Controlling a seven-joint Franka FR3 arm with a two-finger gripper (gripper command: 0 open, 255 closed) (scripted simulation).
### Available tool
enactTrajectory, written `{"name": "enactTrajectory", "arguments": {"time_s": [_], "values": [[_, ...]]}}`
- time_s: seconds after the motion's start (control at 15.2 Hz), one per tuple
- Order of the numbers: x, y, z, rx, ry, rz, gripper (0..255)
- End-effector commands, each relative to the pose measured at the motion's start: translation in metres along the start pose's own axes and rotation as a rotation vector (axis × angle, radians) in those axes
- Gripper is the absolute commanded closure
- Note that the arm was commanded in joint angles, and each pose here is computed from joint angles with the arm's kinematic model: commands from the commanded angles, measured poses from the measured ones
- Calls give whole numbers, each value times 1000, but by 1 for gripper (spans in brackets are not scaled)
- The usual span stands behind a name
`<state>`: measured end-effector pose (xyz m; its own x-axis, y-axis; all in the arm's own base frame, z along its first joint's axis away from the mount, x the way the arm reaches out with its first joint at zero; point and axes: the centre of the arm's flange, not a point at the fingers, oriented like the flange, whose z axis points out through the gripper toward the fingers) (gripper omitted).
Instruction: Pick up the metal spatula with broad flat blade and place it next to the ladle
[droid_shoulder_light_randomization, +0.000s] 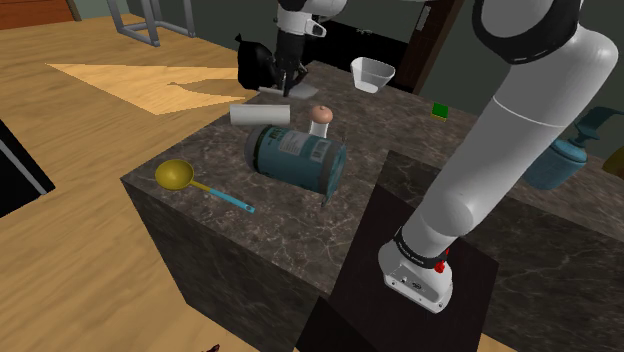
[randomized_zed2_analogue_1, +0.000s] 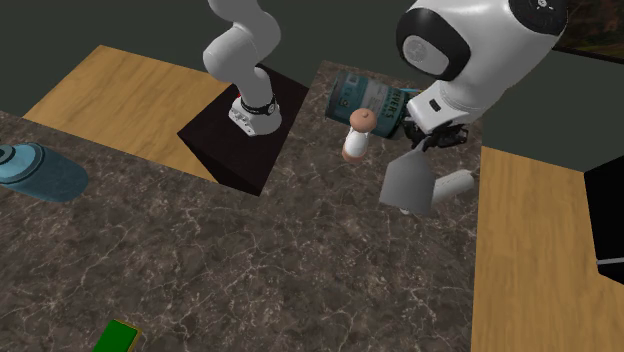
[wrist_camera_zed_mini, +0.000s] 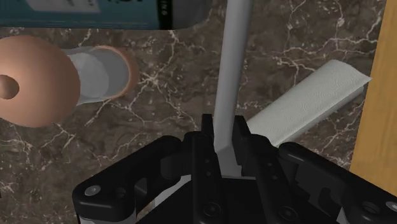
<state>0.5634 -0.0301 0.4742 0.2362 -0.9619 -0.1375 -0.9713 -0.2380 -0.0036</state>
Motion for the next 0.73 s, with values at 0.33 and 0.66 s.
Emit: {"name": "enactTrajectory", "arguments": {"time_s": [0.33,0.66], "values": [[-72,-55,11,1,0,2,255],[-126,-92,18,1,0,2,255]]}}
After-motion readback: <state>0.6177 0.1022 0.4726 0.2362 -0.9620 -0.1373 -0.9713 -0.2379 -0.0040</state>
